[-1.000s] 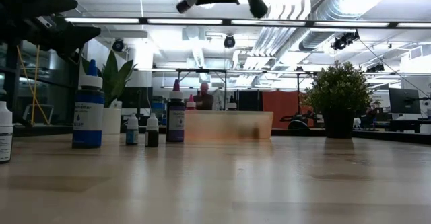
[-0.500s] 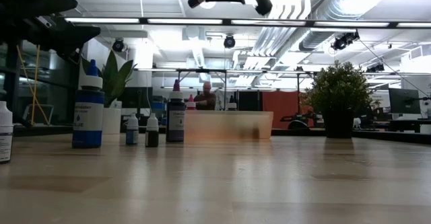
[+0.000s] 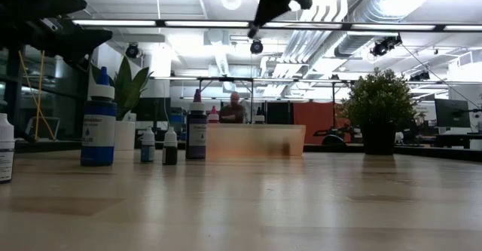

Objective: Pick & Place food coloring
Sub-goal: Put the small black food coloring bottle into the orange bin

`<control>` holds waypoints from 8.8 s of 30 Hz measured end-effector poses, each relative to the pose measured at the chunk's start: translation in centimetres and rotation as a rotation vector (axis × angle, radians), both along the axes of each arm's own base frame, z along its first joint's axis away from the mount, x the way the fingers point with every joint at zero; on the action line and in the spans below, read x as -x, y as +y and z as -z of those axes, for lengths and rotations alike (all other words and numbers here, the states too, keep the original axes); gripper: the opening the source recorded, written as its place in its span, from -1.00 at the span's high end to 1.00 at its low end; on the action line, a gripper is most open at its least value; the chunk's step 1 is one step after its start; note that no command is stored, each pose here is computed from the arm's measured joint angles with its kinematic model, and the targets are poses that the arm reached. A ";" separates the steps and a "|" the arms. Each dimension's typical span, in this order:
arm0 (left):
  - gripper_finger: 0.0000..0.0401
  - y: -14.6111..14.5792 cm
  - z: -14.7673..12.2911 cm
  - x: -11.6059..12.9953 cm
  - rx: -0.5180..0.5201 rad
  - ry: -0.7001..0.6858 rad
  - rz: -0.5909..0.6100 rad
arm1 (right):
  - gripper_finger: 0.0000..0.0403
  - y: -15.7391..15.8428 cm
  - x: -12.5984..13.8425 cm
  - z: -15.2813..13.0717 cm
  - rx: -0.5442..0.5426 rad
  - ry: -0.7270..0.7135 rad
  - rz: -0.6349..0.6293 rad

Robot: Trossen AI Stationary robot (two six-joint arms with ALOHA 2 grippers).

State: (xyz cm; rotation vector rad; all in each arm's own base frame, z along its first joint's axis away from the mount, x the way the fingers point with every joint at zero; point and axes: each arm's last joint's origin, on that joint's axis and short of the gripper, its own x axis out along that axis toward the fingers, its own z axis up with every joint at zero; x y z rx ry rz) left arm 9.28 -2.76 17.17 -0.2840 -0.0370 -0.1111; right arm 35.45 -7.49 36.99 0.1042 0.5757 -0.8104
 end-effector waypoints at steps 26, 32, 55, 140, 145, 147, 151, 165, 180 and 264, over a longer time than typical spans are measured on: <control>-0.35 0.0 0.0 0.0 0.000 0.000 0.000 | 0.79 -9.1 -2.7 11.6 -0.652 0.210 0.203; -0.35 0.0 0.0 0.0 0.000 0.000 0.000 | 0.79 -10.7 -2.7 13.1 -0.643 0.230 0.236; -0.35 0.0 0.0 0.0 0.000 0.000 0.000 | 0.75 -13.6 -3.0 17.4 -0.660 0.304 0.218; -0.35 0.0 0.0 0.0 0.000 0.000 0.000 | 0.17 4.1 -2.6 -4.7 -0.099 -0.193 -0.406; -0.35 0.0 0.0 0.0 0.000 0.000 -0.001 | 0.17 7.3 -4.3 -3.7 -0.150 -0.079 -0.556; -0.35 0.0 0.0 0.0 0.000 0.000 0.000 | 0.17 8.7 -4.9 -2.9 -0.160 -0.022 -0.641; -0.35 0.0 0.0 0.0 0.000 0.000 0.000 | 0.17 11.2 -5.8 -0.4 -0.195 0.109 -0.774; -0.35 0.0 0.0 0.0 0.000 0.000 0.000 | 0.17 15.2 -6.0 6.9 -0.393 0.334 -0.804; -0.35 0.0 0.0 0.0 0.000 0.000 0.000 | 0.17 14.7 -11.3 10.0 -0.353 0.505 -0.939; -0.35 0.0 0.0 0.0 0.000 0.000 0.000 | 0.73 11.2 -15.4 20.0 -0.303 0.515 -0.842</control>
